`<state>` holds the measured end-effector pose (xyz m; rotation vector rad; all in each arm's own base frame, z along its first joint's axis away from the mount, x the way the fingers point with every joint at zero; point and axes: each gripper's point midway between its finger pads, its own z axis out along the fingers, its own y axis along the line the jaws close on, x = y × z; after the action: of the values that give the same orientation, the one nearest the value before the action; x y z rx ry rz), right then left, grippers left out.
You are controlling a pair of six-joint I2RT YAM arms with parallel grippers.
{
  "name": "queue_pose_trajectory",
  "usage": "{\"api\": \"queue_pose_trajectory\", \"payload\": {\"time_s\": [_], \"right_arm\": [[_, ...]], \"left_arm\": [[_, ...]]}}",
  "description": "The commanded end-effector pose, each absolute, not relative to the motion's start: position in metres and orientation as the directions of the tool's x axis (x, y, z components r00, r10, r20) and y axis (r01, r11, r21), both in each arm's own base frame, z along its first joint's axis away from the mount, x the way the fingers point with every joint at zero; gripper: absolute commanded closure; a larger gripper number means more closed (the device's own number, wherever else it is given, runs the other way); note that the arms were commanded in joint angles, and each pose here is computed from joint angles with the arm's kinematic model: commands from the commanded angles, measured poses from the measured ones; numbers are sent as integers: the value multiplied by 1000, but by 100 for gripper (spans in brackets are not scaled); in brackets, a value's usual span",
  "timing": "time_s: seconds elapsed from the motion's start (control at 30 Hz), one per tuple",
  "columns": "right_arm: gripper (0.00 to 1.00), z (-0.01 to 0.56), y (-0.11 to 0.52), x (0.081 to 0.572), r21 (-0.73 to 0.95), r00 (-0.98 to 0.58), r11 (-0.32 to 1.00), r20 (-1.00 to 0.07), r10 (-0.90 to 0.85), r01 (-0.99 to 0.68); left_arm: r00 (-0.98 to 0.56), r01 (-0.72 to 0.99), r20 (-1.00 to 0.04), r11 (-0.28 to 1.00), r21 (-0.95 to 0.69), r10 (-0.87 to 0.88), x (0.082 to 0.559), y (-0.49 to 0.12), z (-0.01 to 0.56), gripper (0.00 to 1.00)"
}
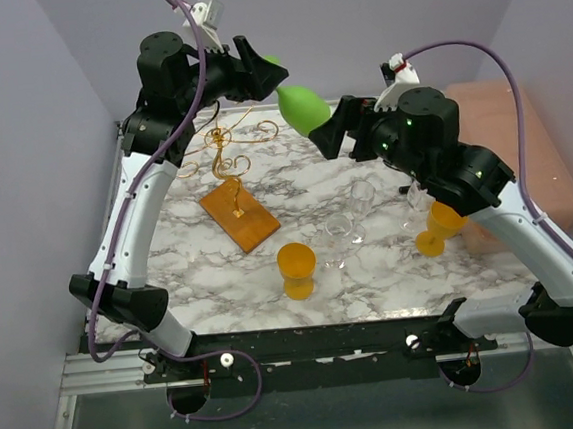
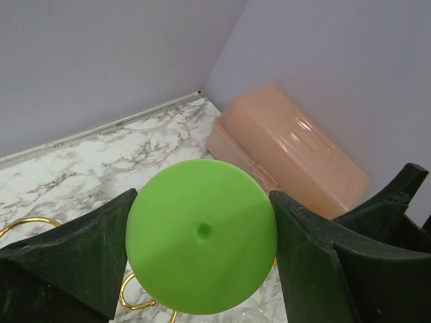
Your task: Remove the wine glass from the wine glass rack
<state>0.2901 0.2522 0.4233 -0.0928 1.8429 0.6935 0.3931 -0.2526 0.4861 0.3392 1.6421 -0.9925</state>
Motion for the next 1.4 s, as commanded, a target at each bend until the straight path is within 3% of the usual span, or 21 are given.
{"api": "queue_pose_trajectory", "payload": {"time_s": [0.0,0.5,0.7,1.37], "right_arm": [[0,445,245,286,492,-348,779,-861,370,-388],[0,479,255,254,554,-321,616,-830,455,-560],[0,473,261,241,592,-348,531,-797,493,-606],[0,438,280,226,640,-456,438,-763,458,-632]], "left_arm": [[-294,721,-903,548,-425,-314,361,-249,518,26],[-266,718,-874,521,-461,-407,307,-226,541,26],[-277,709,-846,498,-500,-455,286,-217,534,26],[-290,678,-803,480,-556,-521,262,-200,524,26]]}}
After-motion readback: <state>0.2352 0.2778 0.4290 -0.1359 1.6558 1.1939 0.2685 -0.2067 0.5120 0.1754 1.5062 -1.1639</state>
